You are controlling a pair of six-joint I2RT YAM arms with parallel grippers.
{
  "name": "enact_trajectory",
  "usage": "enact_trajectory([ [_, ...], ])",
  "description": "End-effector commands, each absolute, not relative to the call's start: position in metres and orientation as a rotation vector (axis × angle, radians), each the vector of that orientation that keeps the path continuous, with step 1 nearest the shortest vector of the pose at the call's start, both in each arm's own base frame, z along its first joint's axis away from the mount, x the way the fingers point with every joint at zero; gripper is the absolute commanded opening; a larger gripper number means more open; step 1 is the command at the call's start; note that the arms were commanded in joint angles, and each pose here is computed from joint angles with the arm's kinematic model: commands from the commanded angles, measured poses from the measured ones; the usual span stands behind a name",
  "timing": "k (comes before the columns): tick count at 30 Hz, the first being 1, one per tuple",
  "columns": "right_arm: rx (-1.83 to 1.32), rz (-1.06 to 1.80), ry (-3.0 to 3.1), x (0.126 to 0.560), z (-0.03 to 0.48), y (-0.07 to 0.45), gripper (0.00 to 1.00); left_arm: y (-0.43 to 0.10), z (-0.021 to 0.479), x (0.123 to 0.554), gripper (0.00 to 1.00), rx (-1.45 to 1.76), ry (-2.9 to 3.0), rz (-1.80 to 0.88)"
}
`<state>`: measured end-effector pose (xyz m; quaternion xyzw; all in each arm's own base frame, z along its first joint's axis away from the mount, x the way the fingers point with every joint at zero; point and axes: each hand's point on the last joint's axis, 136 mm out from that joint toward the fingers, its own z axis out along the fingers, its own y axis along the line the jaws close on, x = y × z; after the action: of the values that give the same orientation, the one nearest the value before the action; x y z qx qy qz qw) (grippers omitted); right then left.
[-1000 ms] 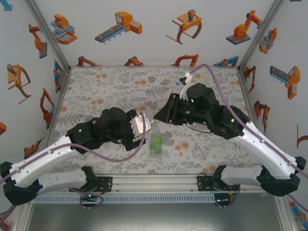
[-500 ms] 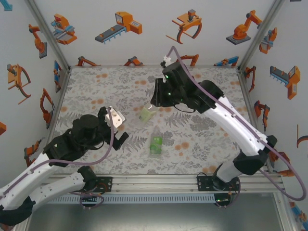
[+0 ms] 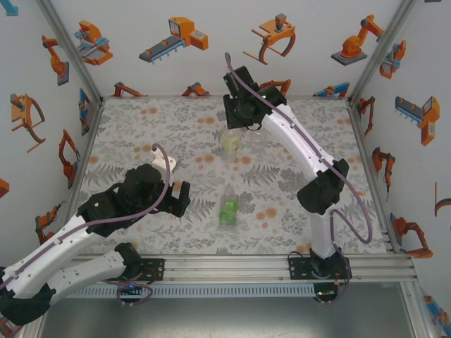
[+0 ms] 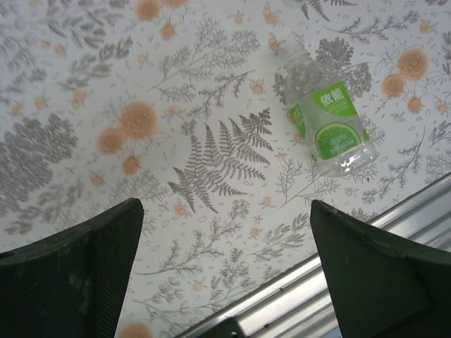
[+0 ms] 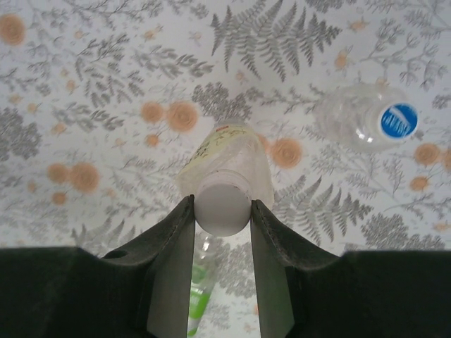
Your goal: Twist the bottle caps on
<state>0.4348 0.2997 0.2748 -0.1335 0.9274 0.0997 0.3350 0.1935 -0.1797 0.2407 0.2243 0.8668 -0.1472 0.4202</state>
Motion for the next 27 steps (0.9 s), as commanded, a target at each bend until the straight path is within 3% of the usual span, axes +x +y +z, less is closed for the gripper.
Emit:
enact_trajectory([
  [1,-0.392,0.217,2.387,0.453,0.281,0.293,0.13,-0.179,0.214,0.191,0.92,0.406,2.322,-0.406],
  [10,-0.425,0.221,2.418,0.477,0.257,0.296,0.16,-0.18,0.187,0.186,0.95,0.252,2.459,-0.431],
  [14,-0.437,0.196,2.446,0.479,0.242,0.294,0.27,-0.18,0.183,0.185,1.0,0.171,2.47,-0.472],
  [20,-0.449,0.194,2.435,0.481,0.243,0.294,0.49,-0.178,0.184,0.184,0.97,0.055,2.452,-0.535],
  [24,-0.452,0.21,2.394,0.483,0.257,0.296,0.54,-0.172,0.181,0.183,1.0,-0.015,2.468,-0.526],
  [27,-0.448,0.227,2.36,0.484,0.27,0.298,0.54,-0.167,0.172,0.181,0.97,-0.077,2.51,-0.494],
])
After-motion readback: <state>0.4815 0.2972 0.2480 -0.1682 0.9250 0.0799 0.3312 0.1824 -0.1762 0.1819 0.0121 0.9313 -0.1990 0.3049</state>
